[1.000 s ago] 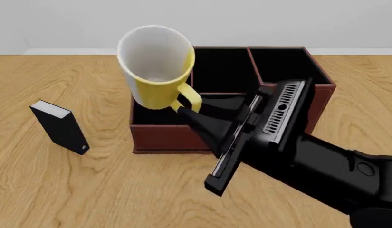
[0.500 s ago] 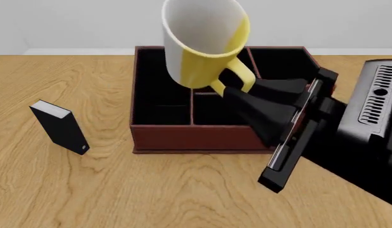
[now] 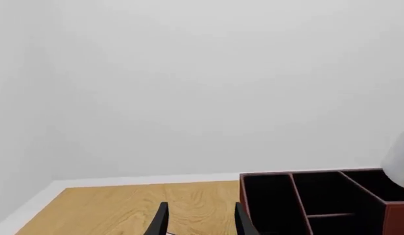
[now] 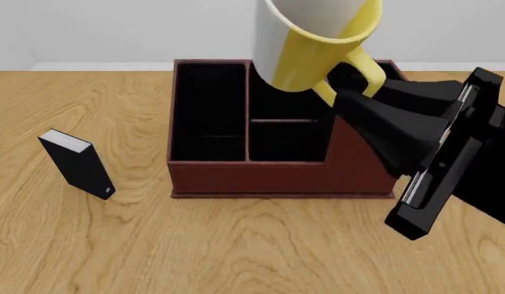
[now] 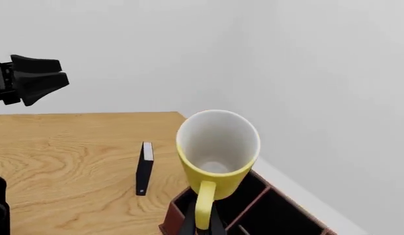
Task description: Pick up the yellow and white mug and place it to the right of the caddy.
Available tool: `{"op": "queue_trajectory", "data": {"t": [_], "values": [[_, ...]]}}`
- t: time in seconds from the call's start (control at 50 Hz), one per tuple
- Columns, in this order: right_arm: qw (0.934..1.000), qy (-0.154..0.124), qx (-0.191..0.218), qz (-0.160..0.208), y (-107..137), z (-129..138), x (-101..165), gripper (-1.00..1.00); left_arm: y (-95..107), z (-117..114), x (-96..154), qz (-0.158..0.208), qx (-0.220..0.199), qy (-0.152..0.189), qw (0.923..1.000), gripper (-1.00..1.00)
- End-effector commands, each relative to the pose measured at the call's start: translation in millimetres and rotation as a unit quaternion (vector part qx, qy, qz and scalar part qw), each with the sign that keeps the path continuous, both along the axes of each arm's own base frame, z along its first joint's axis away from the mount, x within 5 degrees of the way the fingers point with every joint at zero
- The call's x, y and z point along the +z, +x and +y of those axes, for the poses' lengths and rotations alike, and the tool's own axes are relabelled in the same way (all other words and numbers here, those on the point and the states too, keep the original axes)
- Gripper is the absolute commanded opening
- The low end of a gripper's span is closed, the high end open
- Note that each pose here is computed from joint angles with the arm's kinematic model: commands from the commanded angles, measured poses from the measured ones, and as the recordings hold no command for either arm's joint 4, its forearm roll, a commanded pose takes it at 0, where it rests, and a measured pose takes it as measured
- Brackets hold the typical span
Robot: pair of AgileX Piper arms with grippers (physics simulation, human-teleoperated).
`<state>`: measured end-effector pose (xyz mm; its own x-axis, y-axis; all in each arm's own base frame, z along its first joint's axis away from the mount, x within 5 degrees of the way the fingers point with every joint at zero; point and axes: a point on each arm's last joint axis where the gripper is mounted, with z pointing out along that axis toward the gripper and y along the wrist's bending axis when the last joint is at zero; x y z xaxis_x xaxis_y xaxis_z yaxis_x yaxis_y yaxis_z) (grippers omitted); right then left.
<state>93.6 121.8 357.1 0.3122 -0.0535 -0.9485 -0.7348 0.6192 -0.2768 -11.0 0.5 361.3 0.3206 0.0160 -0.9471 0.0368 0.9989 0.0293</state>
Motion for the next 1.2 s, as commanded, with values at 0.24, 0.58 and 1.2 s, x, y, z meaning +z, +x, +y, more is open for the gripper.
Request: {"op": "queue_trajectory", "data": {"t": [0.24, 0.58, 1.2], "values": [[0.9987, 0.010, -0.049, 0.015, 4, -19, 18, -1.00, 5, 0, -3, 0.003, -0.031, -0.003, 0.9995, 1.00], [0.9939, 0.018, -0.107, 0.018, 13, -33, 23, -1.00, 7, 0, -8, 0.002, -0.018, -0.005, 0.9998, 1.00], [0.9797, 0.024, -0.199, 0.013, 26, -55, 31, -1.00, 14, -1, -14, -0.001, -0.028, -0.001, 0.9996, 1.00]]}}
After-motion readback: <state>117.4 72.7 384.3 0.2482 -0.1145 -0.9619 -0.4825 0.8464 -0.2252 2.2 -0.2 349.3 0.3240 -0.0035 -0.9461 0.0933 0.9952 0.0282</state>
